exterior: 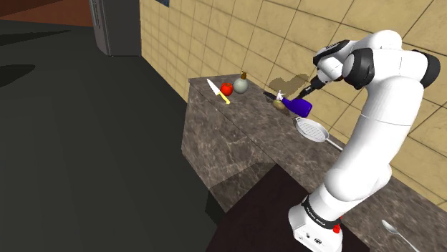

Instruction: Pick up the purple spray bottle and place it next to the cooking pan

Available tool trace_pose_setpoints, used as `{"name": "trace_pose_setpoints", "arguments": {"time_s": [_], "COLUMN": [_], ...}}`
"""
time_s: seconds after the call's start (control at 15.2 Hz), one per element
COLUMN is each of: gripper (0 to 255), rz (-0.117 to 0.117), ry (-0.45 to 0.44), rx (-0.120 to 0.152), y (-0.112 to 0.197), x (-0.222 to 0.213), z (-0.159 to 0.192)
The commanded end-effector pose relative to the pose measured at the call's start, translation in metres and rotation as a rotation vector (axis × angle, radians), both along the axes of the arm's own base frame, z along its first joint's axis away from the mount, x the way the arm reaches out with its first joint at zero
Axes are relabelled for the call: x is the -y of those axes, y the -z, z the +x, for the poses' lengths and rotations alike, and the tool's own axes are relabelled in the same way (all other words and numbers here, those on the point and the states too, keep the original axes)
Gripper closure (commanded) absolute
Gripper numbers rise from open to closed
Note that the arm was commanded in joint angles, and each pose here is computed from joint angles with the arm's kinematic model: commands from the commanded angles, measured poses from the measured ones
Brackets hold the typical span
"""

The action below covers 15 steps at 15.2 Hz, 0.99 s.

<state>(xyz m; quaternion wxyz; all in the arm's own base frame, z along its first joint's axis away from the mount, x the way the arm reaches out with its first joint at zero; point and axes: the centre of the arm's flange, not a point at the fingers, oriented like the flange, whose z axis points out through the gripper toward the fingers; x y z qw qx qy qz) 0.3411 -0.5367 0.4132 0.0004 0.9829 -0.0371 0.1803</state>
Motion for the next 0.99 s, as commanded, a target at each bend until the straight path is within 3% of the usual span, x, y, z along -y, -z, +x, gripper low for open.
{"name": "trace_pose_setpoints", "arguments": {"time_s": [0.0, 0.92], "gripper": [255, 255], "rz": [-0.001, -0.001], "ry": [-0.001, -0.001], "rx": [0.002, 0.002], "y": [0.014, 0.088], "x": [0.012, 0.012], "z": [-0.006, -0.006]}}
